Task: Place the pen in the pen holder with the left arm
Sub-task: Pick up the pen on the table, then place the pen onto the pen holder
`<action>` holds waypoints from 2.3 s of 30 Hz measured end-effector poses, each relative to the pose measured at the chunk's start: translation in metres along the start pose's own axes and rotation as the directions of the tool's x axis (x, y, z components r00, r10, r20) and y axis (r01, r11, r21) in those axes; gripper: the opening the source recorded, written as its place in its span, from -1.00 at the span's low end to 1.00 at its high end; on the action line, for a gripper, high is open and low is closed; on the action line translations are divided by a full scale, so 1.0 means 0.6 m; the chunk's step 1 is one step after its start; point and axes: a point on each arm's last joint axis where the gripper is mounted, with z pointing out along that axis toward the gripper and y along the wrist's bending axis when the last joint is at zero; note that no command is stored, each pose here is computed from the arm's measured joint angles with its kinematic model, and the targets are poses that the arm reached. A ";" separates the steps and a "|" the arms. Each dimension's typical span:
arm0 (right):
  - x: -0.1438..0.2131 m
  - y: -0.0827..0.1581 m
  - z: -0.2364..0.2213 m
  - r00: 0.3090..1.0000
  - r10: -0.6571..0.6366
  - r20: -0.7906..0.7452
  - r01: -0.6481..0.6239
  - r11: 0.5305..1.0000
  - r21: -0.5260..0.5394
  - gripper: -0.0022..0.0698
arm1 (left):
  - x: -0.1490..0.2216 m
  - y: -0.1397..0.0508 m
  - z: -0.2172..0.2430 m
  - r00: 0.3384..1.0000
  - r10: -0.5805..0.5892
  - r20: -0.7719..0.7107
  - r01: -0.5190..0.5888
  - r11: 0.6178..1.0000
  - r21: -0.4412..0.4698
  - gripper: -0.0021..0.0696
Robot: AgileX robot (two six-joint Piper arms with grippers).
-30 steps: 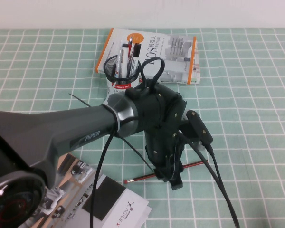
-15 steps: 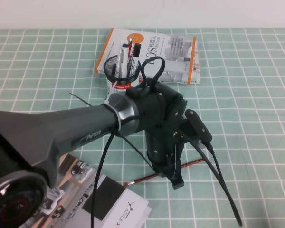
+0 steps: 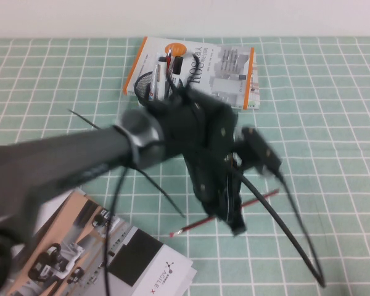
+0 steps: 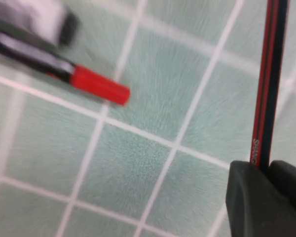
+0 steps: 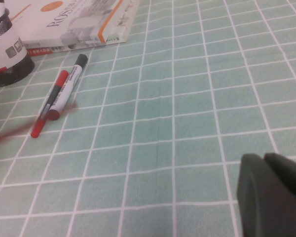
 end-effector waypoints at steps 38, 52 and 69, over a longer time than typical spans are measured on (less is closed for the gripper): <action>0.000 0.000 0.000 1.000 0.000 0.000 0.000 1.000 0.000 -1.00 | 0.173 0.169 -0.148 0.153 -0.046 0.987 0.720 0.689 -0.080 -0.88; 0.000 0.000 0.000 1.000 0.000 0.000 0.000 1.000 0.000 -1.00 | 0.124 0.262 -0.070 0.179 -0.070 0.981 0.712 0.697 -0.081 -0.88; 0.000 0.000 0.000 1.000 0.000 0.000 0.000 1.000 0.000 -1.00 | 0.129 0.282 -0.018 0.270 -0.115 0.956 0.721 0.682 -0.122 -0.88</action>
